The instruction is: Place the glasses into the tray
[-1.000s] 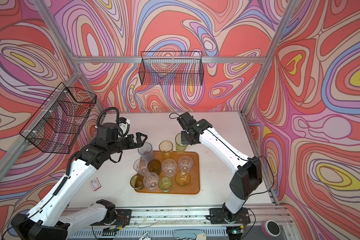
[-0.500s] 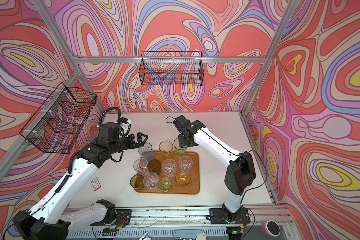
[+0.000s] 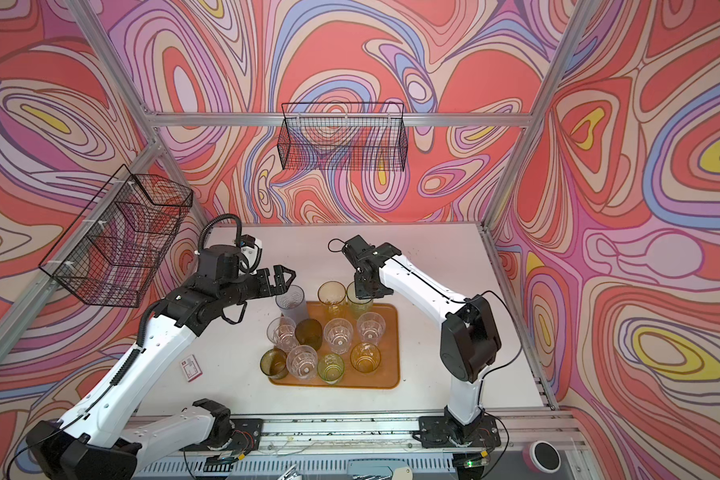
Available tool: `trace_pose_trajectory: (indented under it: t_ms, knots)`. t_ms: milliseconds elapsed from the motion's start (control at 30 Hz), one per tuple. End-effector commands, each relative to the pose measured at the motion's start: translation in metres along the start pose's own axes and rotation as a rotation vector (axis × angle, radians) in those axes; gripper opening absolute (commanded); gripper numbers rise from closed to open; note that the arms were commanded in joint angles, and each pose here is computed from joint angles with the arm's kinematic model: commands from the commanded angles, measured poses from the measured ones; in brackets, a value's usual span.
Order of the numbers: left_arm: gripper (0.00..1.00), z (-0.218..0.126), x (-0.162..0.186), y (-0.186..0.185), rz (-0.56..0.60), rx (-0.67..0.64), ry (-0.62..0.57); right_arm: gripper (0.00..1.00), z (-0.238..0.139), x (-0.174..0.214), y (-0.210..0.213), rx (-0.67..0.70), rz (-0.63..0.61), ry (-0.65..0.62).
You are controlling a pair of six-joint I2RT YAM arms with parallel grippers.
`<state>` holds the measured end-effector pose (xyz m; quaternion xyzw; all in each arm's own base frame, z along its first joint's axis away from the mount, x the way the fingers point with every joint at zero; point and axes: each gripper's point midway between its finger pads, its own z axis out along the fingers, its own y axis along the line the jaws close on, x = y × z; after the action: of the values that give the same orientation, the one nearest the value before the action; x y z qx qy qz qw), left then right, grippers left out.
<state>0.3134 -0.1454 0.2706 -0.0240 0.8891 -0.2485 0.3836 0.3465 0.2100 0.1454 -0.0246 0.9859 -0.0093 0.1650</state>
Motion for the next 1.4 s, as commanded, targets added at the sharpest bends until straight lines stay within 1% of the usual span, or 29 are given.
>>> trace_pose_trajectory:
  t_ms: [0, 100, 133, 267, 400, 467, 500, 567, 667, 700, 733, 767, 867, 967, 1033, 1133, 1200, 1300, 1367]
  knots:
    - [1.00, 0.004, 0.009, 0.010, 0.004, -0.035, 0.028, 0.05, 0.005, 0.002, 0.003, 0.006, 0.002, 0.003]
    - [1.00, 0.004, 0.009, 0.010, 0.003, -0.036, 0.028, 0.12, 0.003, 0.001, 0.003, 0.003, 0.005, -0.003]
    - [1.00, 0.003, 0.008, 0.010, 0.004, -0.035, 0.027, 0.17, 0.002, 0.001, 0.003, 0.001, 0.009, -0.007]
    - [1.00, 0.004, 0.009, 0.011, 0.005, -0.039, 0.027, 0.22, -0.004, -0.001, 0.005, -0.020, 0.008, -0.024]
    - [1.00, 0.004, 0.009, 0.011, -0.001, -0.041, 0.027, 0.23, -0.014, -0.006, 0.006, -0.042, 0.020, -0.054]
    - [1.00, 0.005, 0.010, 0.012, -0.009, -0.044, 0.032, 0.28, -0.019, -0.009, 0.005, -0.047, 0.029, -0.071]
    - [1.00, 0.006, 0.011, 0.014, -0.015, -0.049, 0.032, 0.34, -0.020, -0.010, 0.005, -0.043, 0.033, -0.074]
    - [1.00, 0.005, 0.010, 0.017, -0.036, -0.072, 0.027, 0.52, -0.033, -0.014, 0.002, -0.055, 0.049, -0.110]
    - [1.00, 0.000, 0.008, 0.026, -0.054, -0.120, 0.005, 0.75, -0.045, -0.019, -0.004, -0.046, 0.066, -0.151]
    - [1.00, -0.001, 0.007, 0.029, -0.060, -0.135, -0.012, 0.85, -0.049, -0.021, -0.006, -0.039, 0.071, -0.167]
    - [1.00, -0.003, 0.004, 0.032, -0.066, -0.151, -0.034, 0.91, -0.053, -0.023, -0.009, -0.032, 0.070, -0.181]
    - [1.00, -0.005, 0.003, 0.034, -0.072, -0.161, -0.052, 0.95, -0.056, -0.025, -0.010, -0.025, 0.070, -0.191]
    - [1.00, -0.011, -0.006, 0.038, -0.076, -0.178, -0.117, 0.98, -0.065, -0.033, -0.017, 0.005, 0.065, -0.228]
    - [1.00, -0.013, -0.016, 0.048, -0.072, -0.233, -0.179, 0.98, -0.072, -0.040, -0.025, 0.046, 0.071, -0.277]
    - [1.00, -0.012, -0.022, 0.059, -0.073, -0.298, -0.212, 0.98, -0.078, -0.046, -0.031, 0.060, 0.083, -0.323]
    - [1.00, -0.013, -0.038, 0.076, -0.057, -0.405, -0.292, 0.98, -0.090, -0.057, -0.037, 0.059, 0.102, -0.424]
    - [1.00, -0.013, -0.050, 0.092, -0.043, -0.489, -0.377, 0.98, -0.095, -0.065, -0.046, 0.056, 0.127, -0.495]
    - [1.00, -0.010, -0.061, 0.121, -0.048, -0.605, -0.496, 0.98, -0.097, -0.078, -0.069, 0.095, 0.178, -0.627]
    - [1.00, -0.006, -0.064, 0.142, -0.049, -0.666, -0.553, 0.98, -0.095, -0.085, -0.084, 0.069, 0.219, -0.694]
